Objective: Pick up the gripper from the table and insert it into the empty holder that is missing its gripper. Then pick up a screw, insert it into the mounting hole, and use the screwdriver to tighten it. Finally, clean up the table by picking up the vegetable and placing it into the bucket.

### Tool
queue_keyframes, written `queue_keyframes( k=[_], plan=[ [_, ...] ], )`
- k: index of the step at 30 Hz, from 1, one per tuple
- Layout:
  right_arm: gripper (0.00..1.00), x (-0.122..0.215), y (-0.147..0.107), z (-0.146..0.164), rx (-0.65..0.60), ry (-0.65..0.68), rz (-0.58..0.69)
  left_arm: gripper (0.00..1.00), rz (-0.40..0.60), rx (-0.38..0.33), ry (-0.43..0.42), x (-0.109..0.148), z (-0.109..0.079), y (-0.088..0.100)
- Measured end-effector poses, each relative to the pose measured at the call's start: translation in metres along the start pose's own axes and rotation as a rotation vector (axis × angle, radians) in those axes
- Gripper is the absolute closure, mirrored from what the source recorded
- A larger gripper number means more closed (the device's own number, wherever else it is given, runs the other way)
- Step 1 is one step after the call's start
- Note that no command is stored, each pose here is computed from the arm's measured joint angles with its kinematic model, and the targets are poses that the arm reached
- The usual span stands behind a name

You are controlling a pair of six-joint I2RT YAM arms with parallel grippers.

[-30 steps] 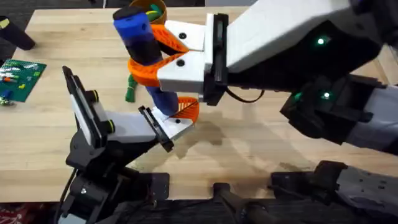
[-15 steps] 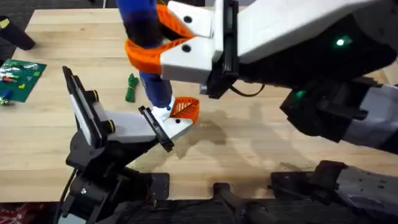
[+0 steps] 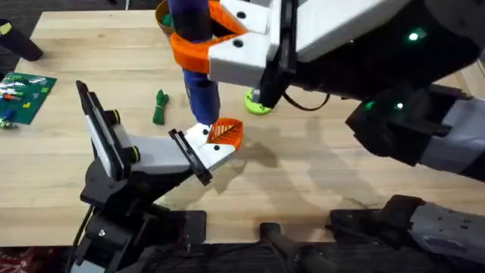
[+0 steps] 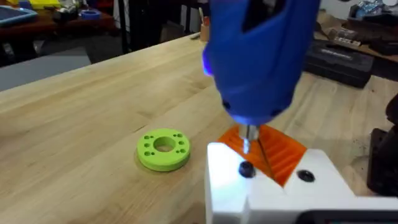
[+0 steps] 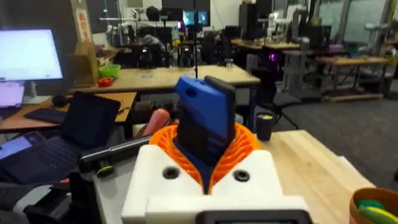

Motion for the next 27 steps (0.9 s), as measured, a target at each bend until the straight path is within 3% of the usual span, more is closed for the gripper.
queue_keyframes(
  k=[27],
  plan=[
    [0.965, -0.0023, 0.0032, 0.0041, -0.001, 0.014, -0.021, 0.994, 0.0, 0.0, 0.0, 0.0, 0.0, 0.0]
  ],
)
Point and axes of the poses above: each hand's point on the last joint's axis, 136 mm out from that joint toward the fingers, its own x axis back along the fingers, its own z axis along the line the jaws close on, y = z × x, the point moved 7 cm from there along x, back along the fingers, and after that the axes turned 9 degrees about x, right-handed, at the moved point
